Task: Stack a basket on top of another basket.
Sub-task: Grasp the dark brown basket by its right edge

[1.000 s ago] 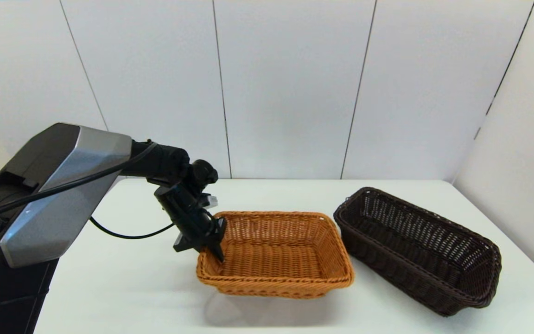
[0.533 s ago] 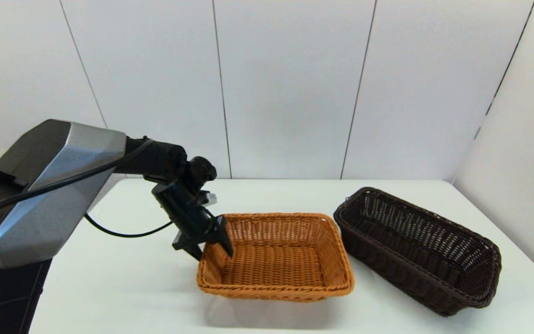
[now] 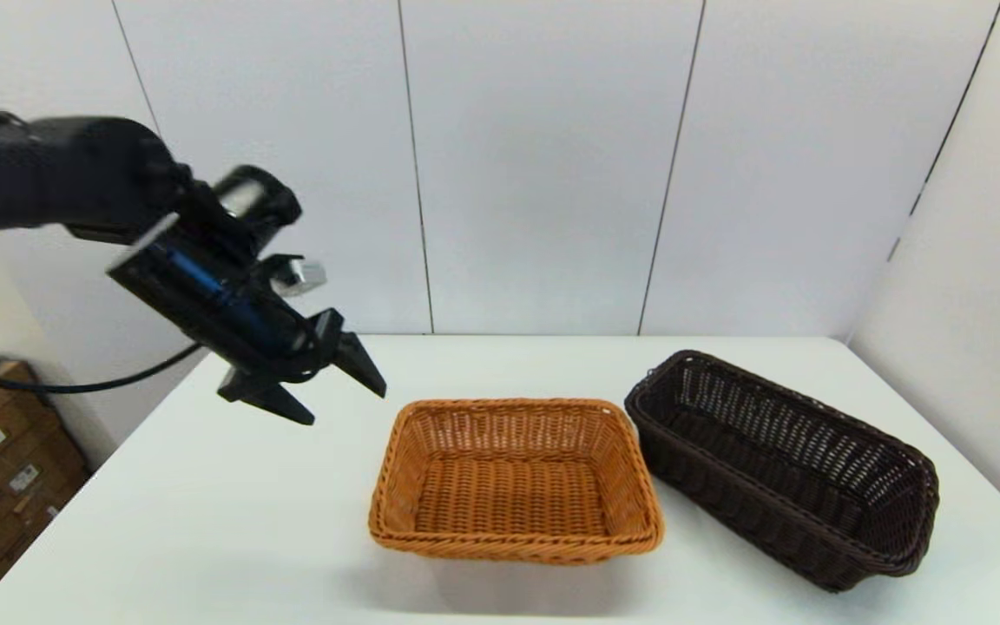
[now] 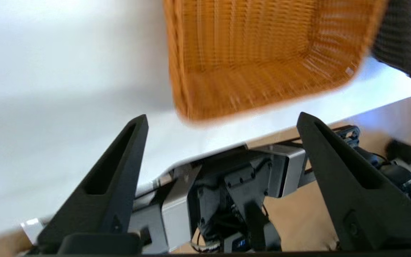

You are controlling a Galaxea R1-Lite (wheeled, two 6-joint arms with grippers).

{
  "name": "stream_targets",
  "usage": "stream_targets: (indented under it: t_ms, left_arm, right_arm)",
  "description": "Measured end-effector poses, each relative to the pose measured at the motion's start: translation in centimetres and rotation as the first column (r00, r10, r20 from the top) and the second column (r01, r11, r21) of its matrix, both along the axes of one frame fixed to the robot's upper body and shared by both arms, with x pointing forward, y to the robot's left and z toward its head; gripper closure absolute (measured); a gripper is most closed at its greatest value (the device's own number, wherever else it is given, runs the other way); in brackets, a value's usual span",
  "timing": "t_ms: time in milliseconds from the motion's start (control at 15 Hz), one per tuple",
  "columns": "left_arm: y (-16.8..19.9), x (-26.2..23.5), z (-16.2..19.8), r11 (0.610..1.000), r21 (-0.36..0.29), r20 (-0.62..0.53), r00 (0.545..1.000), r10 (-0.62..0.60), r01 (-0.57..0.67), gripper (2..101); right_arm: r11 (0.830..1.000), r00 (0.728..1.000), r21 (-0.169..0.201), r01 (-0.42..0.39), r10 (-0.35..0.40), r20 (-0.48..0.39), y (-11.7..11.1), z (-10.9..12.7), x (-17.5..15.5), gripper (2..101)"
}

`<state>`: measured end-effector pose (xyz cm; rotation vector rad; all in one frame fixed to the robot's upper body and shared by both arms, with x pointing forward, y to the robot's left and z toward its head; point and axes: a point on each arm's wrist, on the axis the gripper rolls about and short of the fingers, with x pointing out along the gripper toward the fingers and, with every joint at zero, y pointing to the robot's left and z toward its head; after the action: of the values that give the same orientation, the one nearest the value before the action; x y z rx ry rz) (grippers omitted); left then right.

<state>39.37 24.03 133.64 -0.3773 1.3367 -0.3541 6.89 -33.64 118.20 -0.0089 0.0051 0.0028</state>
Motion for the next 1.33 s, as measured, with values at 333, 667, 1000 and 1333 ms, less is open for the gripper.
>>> stream_targets:
  t_ms: [333, 667, 1000, 1333]
  left_arm:
    - [3.8, -11.7, 6.6, 0.992, 0.089, 0.211, 0.975, 0.064, -0.084, 12.1]
    - [7.6, -23.8, 4.4, 0.952, 0.225, 0.335, 0.934, 0.124, -0.207, 8.9]
    - [9.8, -32.3, -1.0, 0.926, 0.249, 0.440, 0.885, 0.154, -0.285, 7.2]
    - [9.7, -36.7, -6.0, 0.895, 0.305, 0.542, 0.832, 0.118, -0.326, 6.3]
  right_arm:
    - [1.000, 1.000, 0.000, 0.000, 0.000, 0.000, 0.0, 0.0, 0.0, 5.0]
    - [1.000, 1.000, 0.000, 0.000, 0.000, 0.000, 0.0, 0.0, 0.0, 5.0]
    - [1.000, 1.000, 0.000, 0.000, 0.000, 0.000, 0.0, 0.0, 0.0, 5.0]
    - [1.000, 1.000, 0.000, 0.000, 0.000, 0.000, 0.0, 0.0, 0.0, 5.0]
